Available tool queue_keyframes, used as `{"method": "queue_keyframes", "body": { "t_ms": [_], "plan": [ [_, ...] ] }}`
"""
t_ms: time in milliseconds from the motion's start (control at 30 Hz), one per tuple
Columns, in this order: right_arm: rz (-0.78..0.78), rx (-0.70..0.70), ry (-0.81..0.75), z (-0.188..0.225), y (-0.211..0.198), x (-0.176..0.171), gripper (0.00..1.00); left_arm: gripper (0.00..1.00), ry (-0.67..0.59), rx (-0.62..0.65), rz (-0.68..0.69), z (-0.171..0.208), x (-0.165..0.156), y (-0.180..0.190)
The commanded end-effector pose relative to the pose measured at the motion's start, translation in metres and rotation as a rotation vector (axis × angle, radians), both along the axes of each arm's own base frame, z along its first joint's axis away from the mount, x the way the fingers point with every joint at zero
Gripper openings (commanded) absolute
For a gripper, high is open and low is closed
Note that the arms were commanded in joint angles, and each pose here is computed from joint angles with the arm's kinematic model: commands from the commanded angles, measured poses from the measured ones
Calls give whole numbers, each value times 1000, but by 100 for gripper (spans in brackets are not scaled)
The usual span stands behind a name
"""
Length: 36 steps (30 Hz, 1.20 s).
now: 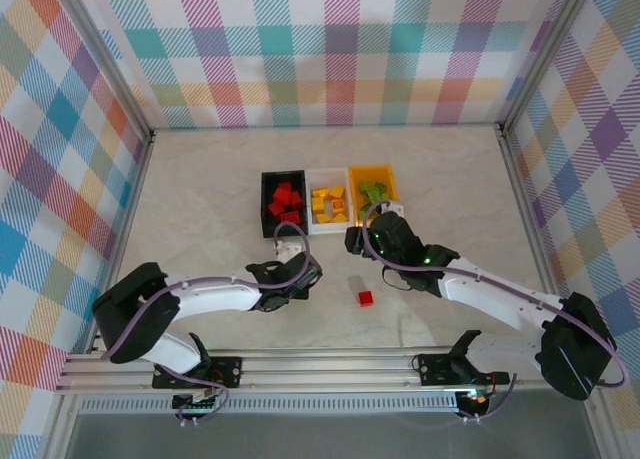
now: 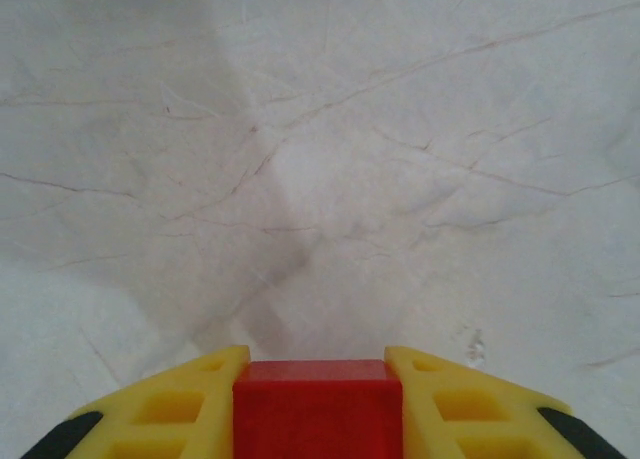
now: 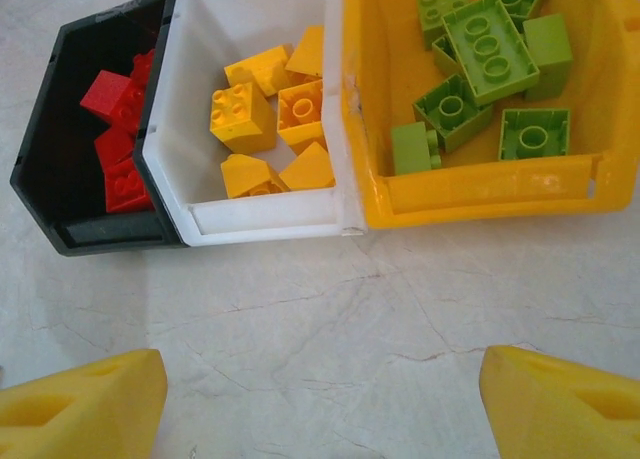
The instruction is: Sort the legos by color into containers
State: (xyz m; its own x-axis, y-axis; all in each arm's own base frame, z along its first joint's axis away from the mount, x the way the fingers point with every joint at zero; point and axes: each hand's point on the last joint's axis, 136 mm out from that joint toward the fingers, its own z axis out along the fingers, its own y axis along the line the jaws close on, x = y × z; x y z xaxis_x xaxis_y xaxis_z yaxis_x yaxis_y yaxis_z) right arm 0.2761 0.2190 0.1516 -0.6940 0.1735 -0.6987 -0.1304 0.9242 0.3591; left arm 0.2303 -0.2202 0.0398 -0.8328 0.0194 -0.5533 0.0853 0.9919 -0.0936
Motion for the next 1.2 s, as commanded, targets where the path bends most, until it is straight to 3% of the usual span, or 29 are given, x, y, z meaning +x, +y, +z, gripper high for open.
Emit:
{"method": "queue_keyframes", "body": {
  "t_ms": [0, 200, 567, 800, 867, 967, 1167],
  "plan": [
    [-31, 8, 7, -4, -9, -4, 82, 31, -57, -43, 39, 43, 20, 1],
    [-31, -15, 35, -16, -15, -10, 82, 33, -147, -37, 177, 91, 89, 30],
    [-33, -37, 99, -35, -20, -21, 82, 33, -137, 30, 259, 98, 189, 30],
    [-31, -73, 177, -62, -26, -42, 82, 33, -107, 47, 258, 86, 219, 25],
    [-29, -69, 186, -65, -26, -47, 82, 43, -98, 63, 263, 83, 224, 26],
    [-11, -66, 197, -69, -24, -56, 83, 71, -105, 47, 266, 91, 228, 26],
    [19, -95, 241, -80, -17, -69, 84, 93, -216, -97, 173, 169, 211, -8]
  ]
}}
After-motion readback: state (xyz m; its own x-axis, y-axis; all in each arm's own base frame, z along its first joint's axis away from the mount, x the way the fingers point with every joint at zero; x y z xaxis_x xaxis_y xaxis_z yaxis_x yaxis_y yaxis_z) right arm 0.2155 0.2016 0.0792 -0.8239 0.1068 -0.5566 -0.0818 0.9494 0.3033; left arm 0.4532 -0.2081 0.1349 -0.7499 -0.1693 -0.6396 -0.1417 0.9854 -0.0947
